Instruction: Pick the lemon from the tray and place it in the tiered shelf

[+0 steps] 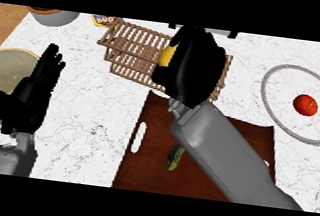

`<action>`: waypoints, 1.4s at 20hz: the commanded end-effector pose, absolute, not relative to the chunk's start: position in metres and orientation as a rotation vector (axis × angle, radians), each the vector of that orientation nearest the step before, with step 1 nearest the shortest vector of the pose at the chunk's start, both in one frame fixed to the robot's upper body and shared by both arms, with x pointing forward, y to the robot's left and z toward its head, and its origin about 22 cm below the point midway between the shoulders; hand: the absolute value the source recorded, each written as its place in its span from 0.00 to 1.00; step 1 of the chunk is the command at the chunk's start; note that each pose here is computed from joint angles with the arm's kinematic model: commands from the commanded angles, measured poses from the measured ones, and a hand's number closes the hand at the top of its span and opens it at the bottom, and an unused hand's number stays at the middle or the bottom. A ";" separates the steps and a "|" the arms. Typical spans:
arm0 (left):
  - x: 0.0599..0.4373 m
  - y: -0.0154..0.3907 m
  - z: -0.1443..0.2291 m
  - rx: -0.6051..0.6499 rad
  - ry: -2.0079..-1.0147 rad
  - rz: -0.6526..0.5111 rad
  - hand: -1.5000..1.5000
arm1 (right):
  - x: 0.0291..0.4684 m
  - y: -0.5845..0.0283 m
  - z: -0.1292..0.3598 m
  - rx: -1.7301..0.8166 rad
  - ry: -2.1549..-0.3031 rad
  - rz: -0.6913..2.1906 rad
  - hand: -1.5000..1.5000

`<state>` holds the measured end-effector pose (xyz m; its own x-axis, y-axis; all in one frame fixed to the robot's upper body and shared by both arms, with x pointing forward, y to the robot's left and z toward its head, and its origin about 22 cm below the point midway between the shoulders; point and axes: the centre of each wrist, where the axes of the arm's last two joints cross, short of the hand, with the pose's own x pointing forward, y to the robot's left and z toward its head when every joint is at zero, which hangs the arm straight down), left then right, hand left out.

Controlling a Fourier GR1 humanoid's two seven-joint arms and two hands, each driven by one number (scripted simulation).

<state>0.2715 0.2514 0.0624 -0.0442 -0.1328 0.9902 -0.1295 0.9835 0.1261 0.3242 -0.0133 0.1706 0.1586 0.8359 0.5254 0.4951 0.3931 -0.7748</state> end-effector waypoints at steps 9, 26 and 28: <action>0.264 0.246 0.059 0.193 -1.623 0.000 0.50 | 0.368 -0.012 0.140 -1.242 -1.325 0.179 1.00; 0.266 0.256 0.052 0.209 -1.609 0.015 0.50 | 0.393 -0.022 0.136 -0.971 -1.481 -0.042 0.00; 0.275 0.249 0.065 0.206 -1.627 0.002 0.50 | 0.398 -0.017 0.144 -0.972 -1.545 -0.094 0.00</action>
<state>0.2719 0.2510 0.0612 -0.0444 -0.1326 0.9902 -0.1290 0.9836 0.1259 0.3956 -0.0238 0.1395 0.1414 0.6319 0.7620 0.5462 0.5922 -0.5925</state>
